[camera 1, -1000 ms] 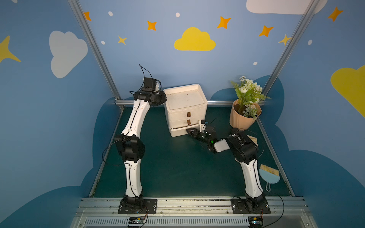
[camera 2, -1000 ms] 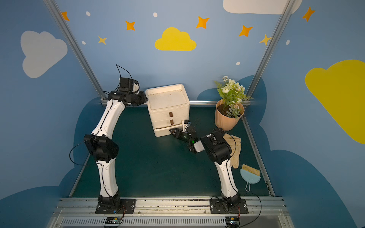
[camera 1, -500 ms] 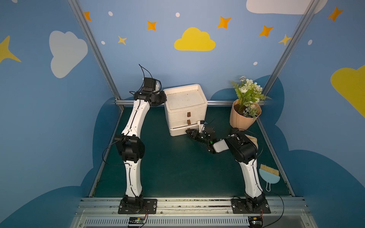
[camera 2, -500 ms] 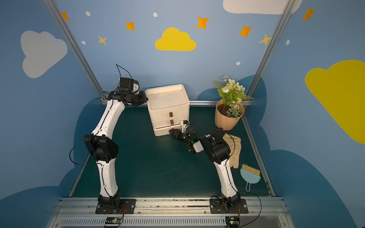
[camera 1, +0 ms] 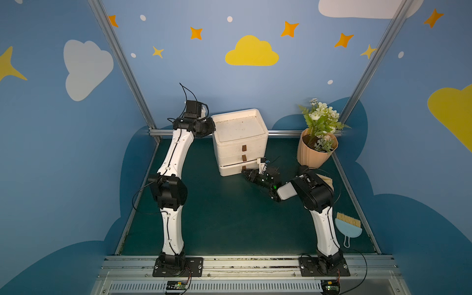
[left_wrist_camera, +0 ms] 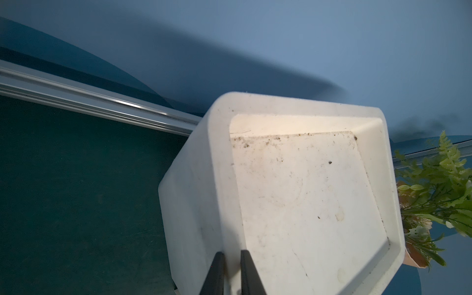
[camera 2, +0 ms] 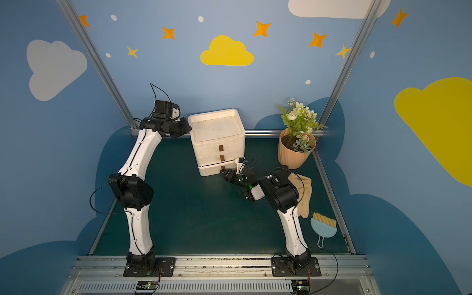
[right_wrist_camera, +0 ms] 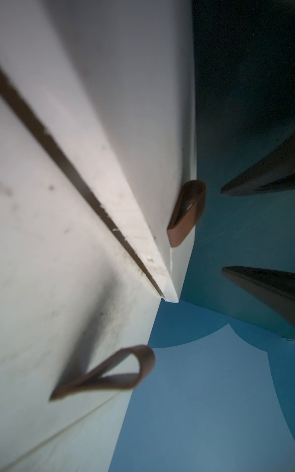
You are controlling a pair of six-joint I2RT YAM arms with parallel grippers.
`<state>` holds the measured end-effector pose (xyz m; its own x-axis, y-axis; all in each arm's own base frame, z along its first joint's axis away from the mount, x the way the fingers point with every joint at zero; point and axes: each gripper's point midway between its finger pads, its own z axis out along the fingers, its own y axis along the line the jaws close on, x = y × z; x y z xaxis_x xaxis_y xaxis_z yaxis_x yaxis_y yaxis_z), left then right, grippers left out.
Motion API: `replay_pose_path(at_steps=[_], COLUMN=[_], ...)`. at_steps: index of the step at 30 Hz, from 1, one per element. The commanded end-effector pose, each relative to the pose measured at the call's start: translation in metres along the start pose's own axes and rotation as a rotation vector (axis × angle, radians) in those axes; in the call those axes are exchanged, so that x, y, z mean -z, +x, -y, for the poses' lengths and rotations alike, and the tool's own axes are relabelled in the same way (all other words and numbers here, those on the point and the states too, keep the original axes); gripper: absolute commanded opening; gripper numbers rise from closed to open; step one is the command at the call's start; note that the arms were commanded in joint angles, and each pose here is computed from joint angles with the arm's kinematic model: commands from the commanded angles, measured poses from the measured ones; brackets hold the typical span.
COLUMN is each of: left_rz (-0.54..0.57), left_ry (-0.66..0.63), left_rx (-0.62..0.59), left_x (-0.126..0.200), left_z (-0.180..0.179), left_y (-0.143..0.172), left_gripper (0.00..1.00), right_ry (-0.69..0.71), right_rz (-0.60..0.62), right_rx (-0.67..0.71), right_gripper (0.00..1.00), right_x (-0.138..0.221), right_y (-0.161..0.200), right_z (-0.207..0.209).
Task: Place the umbrella in the drawer by color
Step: Open the drawer in the storage box.
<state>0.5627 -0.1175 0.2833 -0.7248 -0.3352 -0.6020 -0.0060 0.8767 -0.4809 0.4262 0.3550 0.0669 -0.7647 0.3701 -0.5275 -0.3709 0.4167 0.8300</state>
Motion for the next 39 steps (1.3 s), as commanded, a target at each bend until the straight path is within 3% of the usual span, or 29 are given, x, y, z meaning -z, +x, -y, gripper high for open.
replay_pose_path(at_steps=[1,4,12,33,39], left_rz=[-0.102,-0.1,-0.104,-0.112,-0.111], left_ry=[0.084,0.084,0.081,0.085,0.087], left_rx=[-0.021,-0.022,-0.022,-0.023,-0.023], left_x=[-0.025,-0.024,-0.026,-0.031,-0.031], left_z=[0.024,0.025,0.023,0.023,0.024], left_y=[0.03,0.029,0.03,0.033,0.032], left_gripper=[0.15,0.15,0.15,0.15,0.15], right_ry=[-0.091,-0.074,0.023,0.021,-0.037], right_rz=[0.053,0.057,0.068,0.044,0.076], right_rx=[0.054,0.03,-0.085,-0.112,-0.076], right_gripper=[0.47,0.49,0.69,0.72,0.71], right_x=[0.005,0.004,0.006,-0.025,-0.026], right_y=[-0.023,-0.023,-0.007,-0.008,-0.017], right_z=[-0.034,-0.028,0.004,0.008,-0.006])
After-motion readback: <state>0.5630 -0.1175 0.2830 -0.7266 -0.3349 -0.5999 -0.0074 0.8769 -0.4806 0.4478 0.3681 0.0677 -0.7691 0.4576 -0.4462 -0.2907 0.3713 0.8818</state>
